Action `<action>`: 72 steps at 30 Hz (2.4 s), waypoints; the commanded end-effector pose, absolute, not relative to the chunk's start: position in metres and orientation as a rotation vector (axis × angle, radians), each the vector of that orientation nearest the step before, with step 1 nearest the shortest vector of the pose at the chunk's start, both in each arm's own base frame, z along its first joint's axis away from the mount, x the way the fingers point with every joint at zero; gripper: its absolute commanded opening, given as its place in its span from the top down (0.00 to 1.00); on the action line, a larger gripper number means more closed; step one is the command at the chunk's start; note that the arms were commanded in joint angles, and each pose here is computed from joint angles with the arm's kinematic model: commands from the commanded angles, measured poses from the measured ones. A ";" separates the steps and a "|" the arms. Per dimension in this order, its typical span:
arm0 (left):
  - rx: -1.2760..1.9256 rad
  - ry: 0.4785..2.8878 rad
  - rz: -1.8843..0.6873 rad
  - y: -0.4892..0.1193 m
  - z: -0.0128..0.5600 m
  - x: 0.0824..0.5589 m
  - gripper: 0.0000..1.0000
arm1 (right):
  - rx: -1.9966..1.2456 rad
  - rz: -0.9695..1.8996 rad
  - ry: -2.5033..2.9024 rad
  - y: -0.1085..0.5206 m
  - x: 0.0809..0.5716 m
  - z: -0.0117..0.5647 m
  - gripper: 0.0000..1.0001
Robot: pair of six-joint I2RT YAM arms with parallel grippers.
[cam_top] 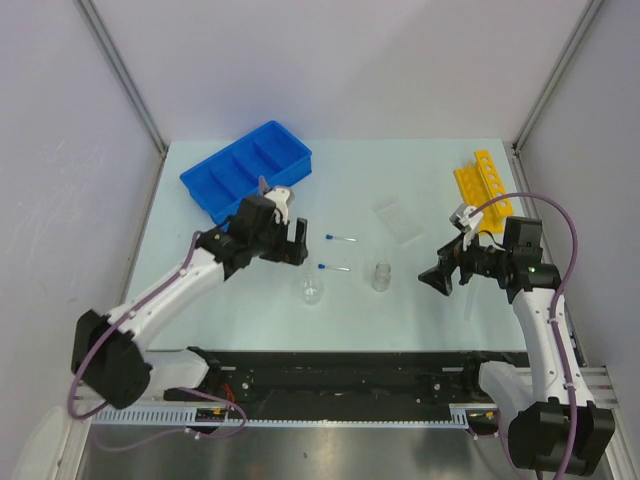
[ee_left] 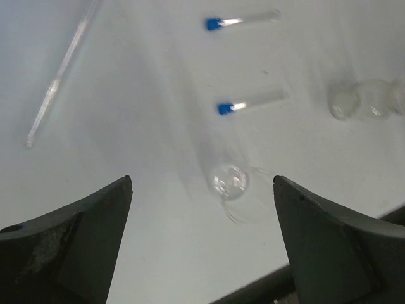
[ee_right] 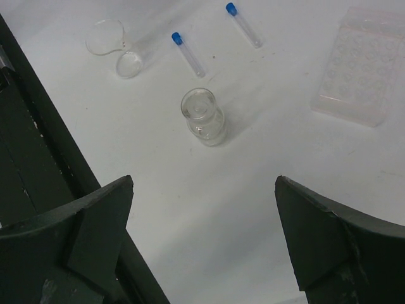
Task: Organize the chemistry lab equipment
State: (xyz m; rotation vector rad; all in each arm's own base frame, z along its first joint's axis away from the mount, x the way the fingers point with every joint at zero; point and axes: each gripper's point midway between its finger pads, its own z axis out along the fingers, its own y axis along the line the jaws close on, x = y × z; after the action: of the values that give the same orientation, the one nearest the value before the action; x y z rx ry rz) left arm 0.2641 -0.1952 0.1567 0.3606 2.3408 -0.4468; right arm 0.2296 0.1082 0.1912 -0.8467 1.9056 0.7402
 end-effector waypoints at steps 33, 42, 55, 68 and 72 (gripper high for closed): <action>0.544 2.749 -0.123 -0.138 0.031 0.435 0.54 | -0.833 0.708 1.823 0.098 0.229 0.191 0.00; 0.528 2.770 -0.085 -0.131 0.023 0.432 0.64 | -0.822 0.700 1.820 0.096 0.229 0.193 0.00; 0.515 2.701 -0.008 -0.131 0.035 0.435 0.81 | -0.809 0.698 1.812 0.094 0.230 0.196 0.00; 0.532 2.615 -0.062 -0.137 0.071 0.421 0.84 | -0.787 0.693 1.787 0.089 0.227 0.203 0.00; 0.505 2.590 -0.065 -0.133 0.088 0.411 0.85 | -0.794 0.693 1.782 0.089 0.226 0.203 0.00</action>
State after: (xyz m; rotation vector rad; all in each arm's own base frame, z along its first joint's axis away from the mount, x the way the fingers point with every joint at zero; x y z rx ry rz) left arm 0.4096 -0.1283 0.0435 0.4760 2.7127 -0.0311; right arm 0.2289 0.0858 0.1962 -0.7657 1.8229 0.6867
